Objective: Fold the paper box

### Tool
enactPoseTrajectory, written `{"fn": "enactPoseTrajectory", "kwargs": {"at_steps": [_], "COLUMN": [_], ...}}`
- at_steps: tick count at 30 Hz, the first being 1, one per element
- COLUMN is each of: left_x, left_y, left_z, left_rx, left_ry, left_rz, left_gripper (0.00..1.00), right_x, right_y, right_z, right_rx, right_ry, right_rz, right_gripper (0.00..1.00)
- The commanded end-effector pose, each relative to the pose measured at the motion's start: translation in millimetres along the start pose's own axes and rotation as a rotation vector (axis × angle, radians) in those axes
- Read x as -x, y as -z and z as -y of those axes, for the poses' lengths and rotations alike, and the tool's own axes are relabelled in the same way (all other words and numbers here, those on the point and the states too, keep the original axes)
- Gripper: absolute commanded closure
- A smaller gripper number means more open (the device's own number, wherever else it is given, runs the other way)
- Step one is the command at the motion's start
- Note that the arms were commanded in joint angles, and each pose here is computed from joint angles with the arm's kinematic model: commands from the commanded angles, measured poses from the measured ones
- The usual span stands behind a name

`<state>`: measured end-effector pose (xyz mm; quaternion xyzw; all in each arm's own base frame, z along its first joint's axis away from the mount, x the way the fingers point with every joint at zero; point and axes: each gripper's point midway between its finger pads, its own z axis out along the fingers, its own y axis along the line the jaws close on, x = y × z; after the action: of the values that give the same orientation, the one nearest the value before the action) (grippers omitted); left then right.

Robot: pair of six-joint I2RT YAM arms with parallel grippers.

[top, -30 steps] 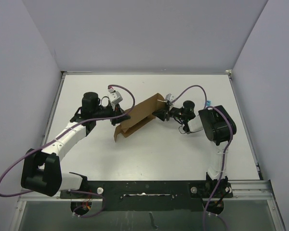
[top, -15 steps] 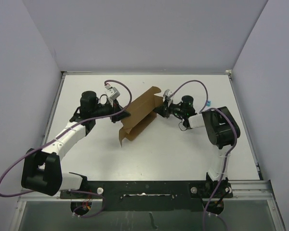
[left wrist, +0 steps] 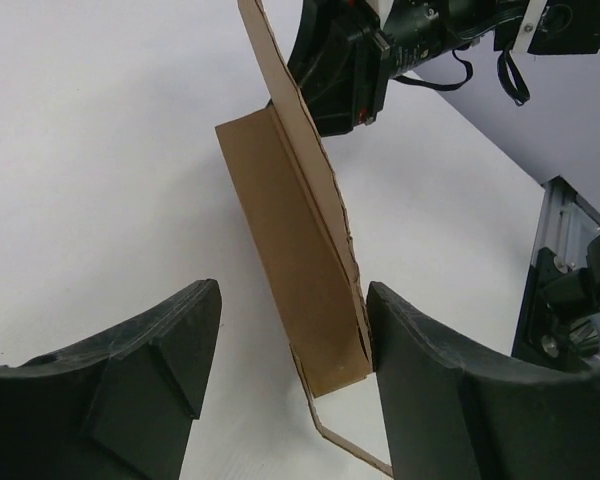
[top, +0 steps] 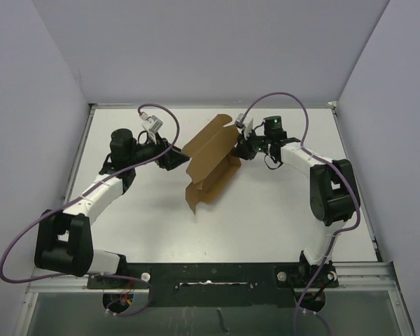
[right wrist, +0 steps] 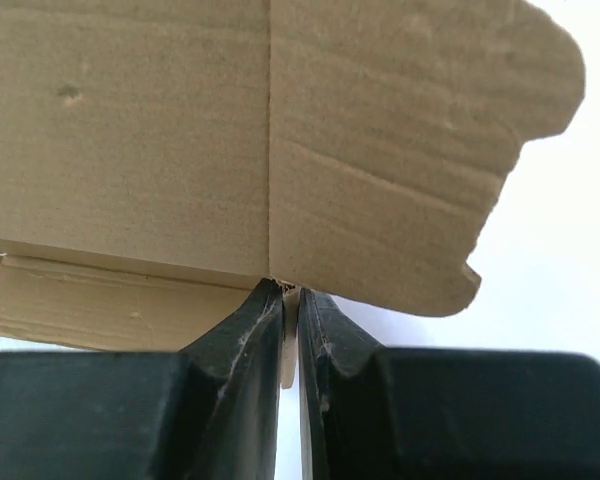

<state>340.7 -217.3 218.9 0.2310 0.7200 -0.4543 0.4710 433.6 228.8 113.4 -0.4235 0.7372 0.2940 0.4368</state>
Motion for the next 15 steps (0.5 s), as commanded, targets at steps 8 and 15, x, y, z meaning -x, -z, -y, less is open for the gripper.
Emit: {"fn": "enactPoseTrajectory", "kwargs": {"at_steps": [8, 15], "left_x": [20, 18], "left_y": [-11, -21], "left_z": [4, 20], "left_rx": [-0.051, -0.157], "left_ry": [0.138, 0.240], "left_rz": [0.044, 0.028], "left_gripper": [0.19, 0.18], "right_x": [-22, -26], "right_y": [53, 62], "right_z": [-4, 2], "right_rx": [-0.014, -0.049], "right_ry": [-0.096, -0.114], "right_rz": [-0.227, -0.274], "right_gripper": [1.00, 1.00]}}
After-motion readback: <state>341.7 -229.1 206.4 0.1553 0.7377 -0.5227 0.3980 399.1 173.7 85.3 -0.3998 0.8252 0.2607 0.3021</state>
